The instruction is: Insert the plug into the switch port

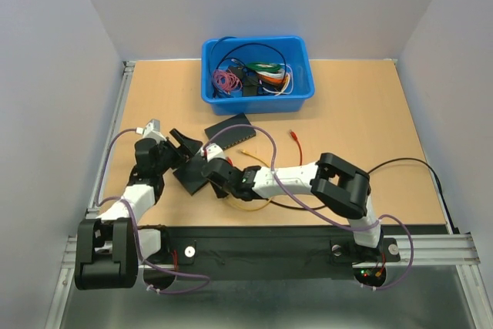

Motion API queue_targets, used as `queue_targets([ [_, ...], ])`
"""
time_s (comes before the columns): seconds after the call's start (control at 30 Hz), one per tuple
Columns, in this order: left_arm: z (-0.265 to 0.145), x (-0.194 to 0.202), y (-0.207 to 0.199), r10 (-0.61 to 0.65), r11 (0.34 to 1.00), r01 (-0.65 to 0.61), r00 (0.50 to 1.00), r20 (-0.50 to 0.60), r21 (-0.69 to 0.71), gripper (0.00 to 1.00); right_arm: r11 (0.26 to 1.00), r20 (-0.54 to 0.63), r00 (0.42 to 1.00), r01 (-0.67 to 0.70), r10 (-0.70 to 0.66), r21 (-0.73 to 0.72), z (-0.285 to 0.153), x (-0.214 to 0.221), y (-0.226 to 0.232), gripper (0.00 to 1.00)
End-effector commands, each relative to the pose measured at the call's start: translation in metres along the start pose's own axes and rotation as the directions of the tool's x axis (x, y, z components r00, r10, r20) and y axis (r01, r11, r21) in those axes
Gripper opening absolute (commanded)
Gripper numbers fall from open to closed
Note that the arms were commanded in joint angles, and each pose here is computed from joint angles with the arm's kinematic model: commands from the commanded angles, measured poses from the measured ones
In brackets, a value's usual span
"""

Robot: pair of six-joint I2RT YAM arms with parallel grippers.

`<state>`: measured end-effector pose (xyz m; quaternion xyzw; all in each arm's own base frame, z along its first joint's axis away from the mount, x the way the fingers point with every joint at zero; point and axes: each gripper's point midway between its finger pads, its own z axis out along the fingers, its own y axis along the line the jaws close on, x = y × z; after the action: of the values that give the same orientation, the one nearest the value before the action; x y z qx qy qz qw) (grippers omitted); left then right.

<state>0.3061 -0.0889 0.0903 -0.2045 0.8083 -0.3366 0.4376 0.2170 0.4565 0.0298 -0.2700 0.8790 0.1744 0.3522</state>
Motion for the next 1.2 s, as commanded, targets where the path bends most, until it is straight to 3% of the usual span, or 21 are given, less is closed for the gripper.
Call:
queue_targets([
  [0.0, 0.006, -0.035, -0.008, 0.066, 0.998, -0.063, 0.994, 0.091, -0.032, 0.88, 0.999, 0.009, 1.0, -0.01, 0.01, -0.035, -0.011, -0.003, 0.004, 0.01],
  [0.13, 0.016, -0.043, 0.0, 0.071, 0.995, -0.064, 0.993, 0.091, -0.077, 0.88, 0.999, 0.001, 1.0, -0.014, 0.014, -0.034, -0.019, 0.003, 0.0, 0.0],
  [0.33, 0.033, -0.013, 0.031, -0.007, 0.986, -0.001, 0.999, -0.047, -0.168, 0.88, 0.999, 0.018, 1.0, -0.018, 0.019, -0.035, -0.039, 0.004, -0.006, 0.0],
  [0.57, 0.023, 0.006, 0.03, -0.032, 0.99, 0.021, 0.997, -0.076, -0.142, 0.89, 0.999, 0.043, 0.999, -0.004, 0.006, -0.049, -0.049, -0.005, -0.004, 0.0],
  [0.9, 0.015, 0.04, 0.018, -0.018, 0.995, 0.004, 0.989, -0.143, -0.101, 0.89, 0.998, 0.03, 0.999, 0.015, -0.013, -0.064, -0.026, -0.008, 0.011, 0.0],
  [1.17, 0.012, 0.045, 0.019, -0.013, 0.995, -0.001, 0.99, -0.142, -0.1, 0.89, 0.999, 0.033, 0.999, 0.015, -0.014, -0.05, -0.016, -0.01, 0.013, 0.0],
])
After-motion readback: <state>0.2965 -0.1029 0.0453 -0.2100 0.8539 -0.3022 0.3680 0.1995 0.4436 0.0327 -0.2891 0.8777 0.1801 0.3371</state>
